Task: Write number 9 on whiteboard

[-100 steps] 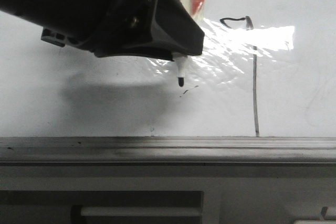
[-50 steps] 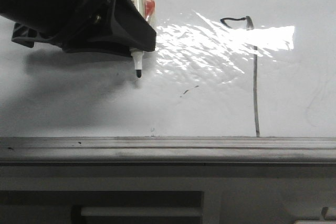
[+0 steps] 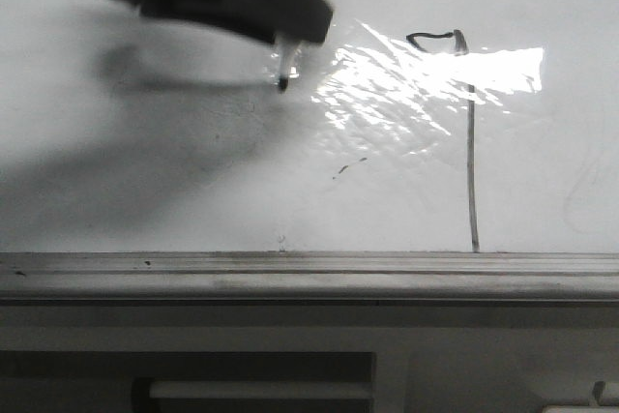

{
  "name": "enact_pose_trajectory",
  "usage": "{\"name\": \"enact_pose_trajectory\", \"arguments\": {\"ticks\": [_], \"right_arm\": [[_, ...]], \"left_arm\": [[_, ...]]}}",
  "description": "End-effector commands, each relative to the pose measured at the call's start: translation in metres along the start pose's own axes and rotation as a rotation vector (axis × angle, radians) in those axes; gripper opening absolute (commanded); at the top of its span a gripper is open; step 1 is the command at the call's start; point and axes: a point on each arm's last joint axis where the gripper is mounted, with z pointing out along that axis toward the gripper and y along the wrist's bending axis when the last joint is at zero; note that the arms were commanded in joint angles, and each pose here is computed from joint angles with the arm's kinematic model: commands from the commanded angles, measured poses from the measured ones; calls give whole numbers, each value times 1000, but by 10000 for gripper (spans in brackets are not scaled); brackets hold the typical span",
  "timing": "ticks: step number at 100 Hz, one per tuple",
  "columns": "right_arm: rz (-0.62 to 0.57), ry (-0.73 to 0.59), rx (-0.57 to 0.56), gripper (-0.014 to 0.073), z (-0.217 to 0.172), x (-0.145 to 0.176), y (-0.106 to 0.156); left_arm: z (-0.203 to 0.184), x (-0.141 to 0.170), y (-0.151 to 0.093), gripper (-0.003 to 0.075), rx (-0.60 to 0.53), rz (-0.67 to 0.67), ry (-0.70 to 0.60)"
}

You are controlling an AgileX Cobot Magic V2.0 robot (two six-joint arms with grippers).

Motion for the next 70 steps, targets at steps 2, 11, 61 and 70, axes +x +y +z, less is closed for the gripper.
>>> {"name": "enact_pose_trajectory", "arguments": {"ticks": [2, 11, 61, 70], "right_arm": [[-12, -79, 9, -49, -3, -13, -2], [-12, -79, 9, -49, -3, -13, -2], [-18, -78, 15, -49, -3, -12, -2], [-18, -76, 16, -49, -3, -12, -2]], "left_arm": [[-31, -50, -25, -21, 45, 145, -141], [-43, -71, -32, -21, -11, 234, -150], [-16, -42, -34, -21, -36, -215, -57], [-6, -21, -30, -21, -49, -293, -32]]}}
